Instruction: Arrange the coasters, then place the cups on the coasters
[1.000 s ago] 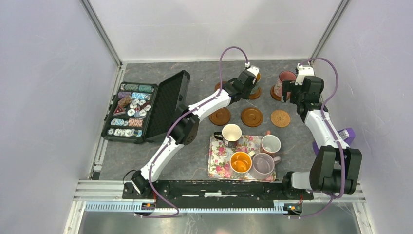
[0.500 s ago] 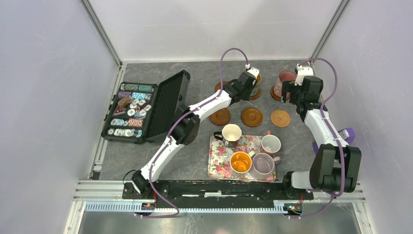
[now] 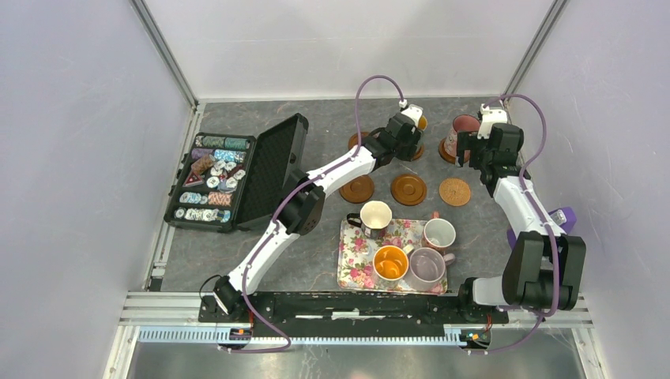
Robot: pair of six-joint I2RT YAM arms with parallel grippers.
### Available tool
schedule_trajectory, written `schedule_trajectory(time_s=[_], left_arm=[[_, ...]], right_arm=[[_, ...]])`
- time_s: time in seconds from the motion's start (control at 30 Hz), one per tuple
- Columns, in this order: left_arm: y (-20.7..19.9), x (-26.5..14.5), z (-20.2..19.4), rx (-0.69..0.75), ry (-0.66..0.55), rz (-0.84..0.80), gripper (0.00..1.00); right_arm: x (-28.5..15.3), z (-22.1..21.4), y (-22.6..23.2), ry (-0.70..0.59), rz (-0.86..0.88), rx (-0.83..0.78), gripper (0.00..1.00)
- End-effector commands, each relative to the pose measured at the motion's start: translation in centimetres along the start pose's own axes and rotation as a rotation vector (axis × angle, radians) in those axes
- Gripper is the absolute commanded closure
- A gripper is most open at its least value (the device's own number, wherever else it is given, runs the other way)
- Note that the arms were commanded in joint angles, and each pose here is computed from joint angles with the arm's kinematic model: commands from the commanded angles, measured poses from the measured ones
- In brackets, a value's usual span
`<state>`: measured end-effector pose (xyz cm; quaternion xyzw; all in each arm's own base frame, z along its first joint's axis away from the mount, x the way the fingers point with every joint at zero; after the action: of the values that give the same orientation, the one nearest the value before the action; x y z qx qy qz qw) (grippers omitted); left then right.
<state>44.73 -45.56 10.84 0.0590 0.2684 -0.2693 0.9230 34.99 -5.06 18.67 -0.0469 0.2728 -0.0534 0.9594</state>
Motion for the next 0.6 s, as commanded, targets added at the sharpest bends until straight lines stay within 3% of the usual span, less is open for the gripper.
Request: schedule_trajectory(time_s=[0.0,0.17,0.37,0.5,0.57], left_arm=[[-0.8,-3.7,6.2,-0.092,-0.152,-0.039,0.31],[-0.6,-5.8,7.3,-0.110,-0.171,-0.049,0.24],[0.6,-9.0,8.6,-0.092,-0.229,-0.069,0.27],[2.1,-9.8,8.6,-0.059,-0.229,-0.009,0.35],[2.5,-9.5,8.0,-0.034,-0.207,0.024,0.47]], right_arm=[[0.3,0.8,-0.2,-0.036,-0.001,0.008,0.02],[0.1,0.8,-0.1,-0.035,0.001,0.006,0.02],[-0.2,0.7,0.0,-0.040,0.008,0.001,0.02],[-0.2,0.9,-0.1,-0.045,0.005,0.001,0.02],[-0.3,1.1,-0.1,-0.051,0.007,0.002,0.02]])
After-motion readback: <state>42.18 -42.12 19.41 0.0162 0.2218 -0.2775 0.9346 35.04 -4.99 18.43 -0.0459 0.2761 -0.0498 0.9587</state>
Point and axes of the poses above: each gripper's point midway between its finger pads, its own x axis out along the fingers, its own y axis along the line the jaws close on, z = x × y, the point moved 6 cm from there along -x, back along the fingers
